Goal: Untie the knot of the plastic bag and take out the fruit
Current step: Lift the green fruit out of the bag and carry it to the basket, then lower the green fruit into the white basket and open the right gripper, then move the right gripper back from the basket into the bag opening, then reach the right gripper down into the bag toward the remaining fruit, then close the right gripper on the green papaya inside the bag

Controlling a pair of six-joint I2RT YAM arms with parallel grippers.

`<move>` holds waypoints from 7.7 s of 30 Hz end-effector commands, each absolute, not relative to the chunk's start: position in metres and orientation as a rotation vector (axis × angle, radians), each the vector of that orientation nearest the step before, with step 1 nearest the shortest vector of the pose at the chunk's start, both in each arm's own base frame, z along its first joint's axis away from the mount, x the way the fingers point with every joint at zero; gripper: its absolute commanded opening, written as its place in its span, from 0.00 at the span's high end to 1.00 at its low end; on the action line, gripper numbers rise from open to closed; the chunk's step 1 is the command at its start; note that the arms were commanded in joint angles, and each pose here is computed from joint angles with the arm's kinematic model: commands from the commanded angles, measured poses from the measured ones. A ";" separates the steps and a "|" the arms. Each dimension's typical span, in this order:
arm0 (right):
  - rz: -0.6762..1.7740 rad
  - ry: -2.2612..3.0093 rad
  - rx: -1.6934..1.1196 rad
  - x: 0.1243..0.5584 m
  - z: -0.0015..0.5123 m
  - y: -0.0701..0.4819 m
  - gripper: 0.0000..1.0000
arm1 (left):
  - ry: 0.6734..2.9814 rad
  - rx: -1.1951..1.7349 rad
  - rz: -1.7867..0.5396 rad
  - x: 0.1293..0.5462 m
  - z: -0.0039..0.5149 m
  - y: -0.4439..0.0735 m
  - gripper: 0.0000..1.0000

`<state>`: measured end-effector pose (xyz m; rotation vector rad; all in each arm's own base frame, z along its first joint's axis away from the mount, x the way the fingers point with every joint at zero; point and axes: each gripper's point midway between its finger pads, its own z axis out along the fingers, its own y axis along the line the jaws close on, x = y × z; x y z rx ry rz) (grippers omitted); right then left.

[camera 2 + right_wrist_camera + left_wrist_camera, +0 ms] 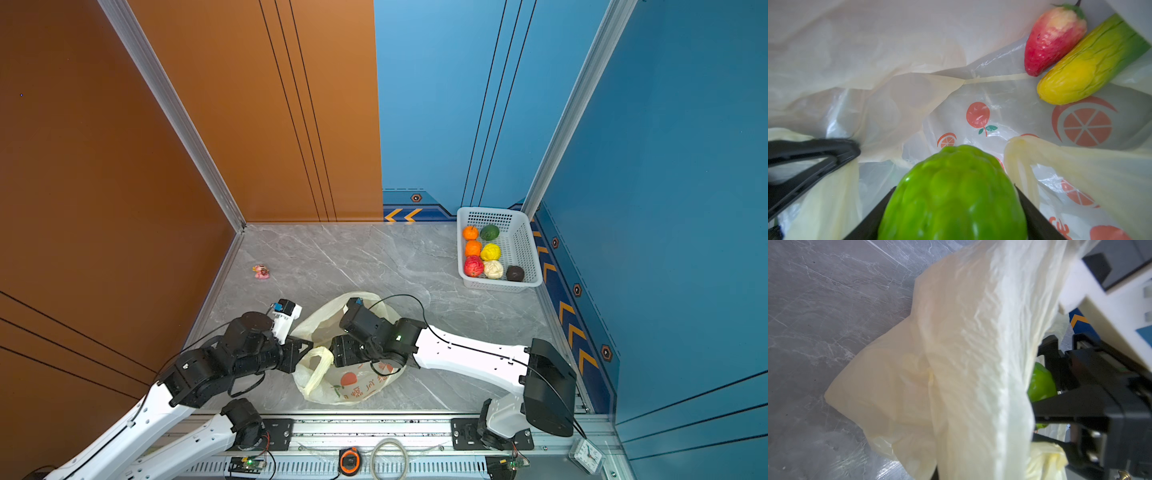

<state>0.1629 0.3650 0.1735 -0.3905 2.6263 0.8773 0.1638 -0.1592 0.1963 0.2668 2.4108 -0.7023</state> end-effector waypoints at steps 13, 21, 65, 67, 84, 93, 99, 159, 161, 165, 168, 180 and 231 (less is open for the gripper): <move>0.790 2.511 -0.087 0.245 0.268 0.256 0.35 | 2.373 0.243 -0.692 0.175 0.204 -0.161 1.00; 0.644 2.469 0.232 0.321 0.262 0.149 0.35 | 2.367 0.241 -0.690 0.176 0.206 -0.161 1.00; -0.083 2.457 0.941 0.519 0.118 -0.154 0.11 | 2.358 0.237 -0.726 0.174 0.204 -0.163 1.00; -0.087 2.451 0.936 0.517 0.124 -0.154 0.11 | 2.357 0.242 -0.729 0.174 0.205 -0.164 1.00; 0.141 2.467 0.725 0.449 0.190 -0.051 0.09 | 2.316 0.286 -0.763 0.179 0.211 -0.174 1.00; 0.447 2.537 0.379 0.355 0.233 0.111 0.10 | 2.295 0.305 -0.788 0.179 0.216 -0.179 1.00; 0.587 2.563 0.183 0.289 0.243 0.195 0.11 | 2.291 0.309 -0.780 0.179 0.215 -0.178 1.00; 0.870 2.679 -0.699 0.145 0.099 0.409 0.30 | 2.273 0.297 -0.806 0.178 0.227 -0.173 1.00; 0.904 2.667 -0.652 0.157 0.101 0.416 0.30 | 2.274 0.298 -0.816 0.177 0.226 -0.173 1.00; 0.950 2.632 -0.529 0.185 0.108 0.423 0.30 | 2.283 0.307 -0.839 0.173 0.223 -0.175 1.00; 0.888 2.626 -0.388 0.208 0.104 0.415 0.30 | 2.291 0.314 -0.847 0.170 0.218 -0.175 1.00; 0.546 2.461 0.018 0.257 0.101 0.354 0.30 | 2.345 0.334 -0.869 0.160 0.197 -0.177 1.00; 0.253 2.555 0.292 0.320 0.032 0.303 0.56 | 2.345 0.370 -0.870 0.166 0.197 -0.194 1.00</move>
